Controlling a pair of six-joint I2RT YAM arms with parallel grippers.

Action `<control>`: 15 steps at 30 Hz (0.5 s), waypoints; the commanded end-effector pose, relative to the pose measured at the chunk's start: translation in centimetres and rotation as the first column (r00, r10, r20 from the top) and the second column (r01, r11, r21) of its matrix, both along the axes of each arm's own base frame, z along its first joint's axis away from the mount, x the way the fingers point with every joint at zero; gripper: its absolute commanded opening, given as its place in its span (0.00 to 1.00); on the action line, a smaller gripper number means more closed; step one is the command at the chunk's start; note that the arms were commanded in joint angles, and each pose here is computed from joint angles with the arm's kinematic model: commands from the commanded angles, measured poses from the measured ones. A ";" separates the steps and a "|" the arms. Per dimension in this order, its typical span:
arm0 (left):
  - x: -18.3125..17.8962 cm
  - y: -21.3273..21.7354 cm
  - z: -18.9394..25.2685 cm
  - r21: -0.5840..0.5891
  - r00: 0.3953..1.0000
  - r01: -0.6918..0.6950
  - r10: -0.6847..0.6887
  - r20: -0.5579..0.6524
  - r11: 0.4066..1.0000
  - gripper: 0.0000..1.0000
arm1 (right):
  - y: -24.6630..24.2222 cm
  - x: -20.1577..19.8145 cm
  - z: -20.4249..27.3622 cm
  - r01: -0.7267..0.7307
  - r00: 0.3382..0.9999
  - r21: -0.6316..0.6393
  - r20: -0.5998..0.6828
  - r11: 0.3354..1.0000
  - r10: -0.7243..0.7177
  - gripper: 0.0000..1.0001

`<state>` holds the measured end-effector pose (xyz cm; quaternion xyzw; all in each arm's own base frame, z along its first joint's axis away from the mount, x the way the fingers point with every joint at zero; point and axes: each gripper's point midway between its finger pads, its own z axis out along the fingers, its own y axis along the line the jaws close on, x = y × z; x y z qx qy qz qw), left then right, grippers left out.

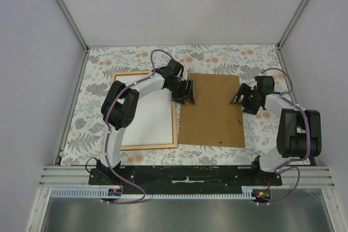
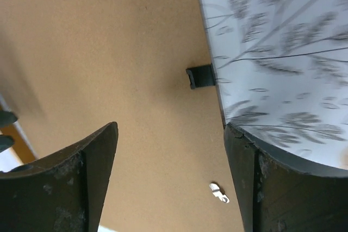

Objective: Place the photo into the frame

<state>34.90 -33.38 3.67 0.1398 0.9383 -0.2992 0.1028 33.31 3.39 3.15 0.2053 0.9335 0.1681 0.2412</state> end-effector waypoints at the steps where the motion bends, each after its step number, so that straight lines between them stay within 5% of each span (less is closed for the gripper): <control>1: -3.0 -4.5 5.7 -0.203 0.996 0.078 -0.085 -0.024 0.976 0.65 | 4.5 -0.4 0.8 -0.107 0.994 0.197 -0.006 0.975 0.110 0.85; 8: -2.9 -4.0 6.1 -0.158 0.998 0.057 -0.056 0.008 0.986 0.64 | 4.2 -0.3 0.5 -0.100 0.994 0.180 -0.018 0.978 0.105 0.85; 15: 0.3 3.4 3.1 0.182 0.985 -0.121 0.096 0.142 0.976 0.64 | 3.1 -0.4 -0.4 -0.072 0.995 0.117 -0.062 0.991 0.080 0.84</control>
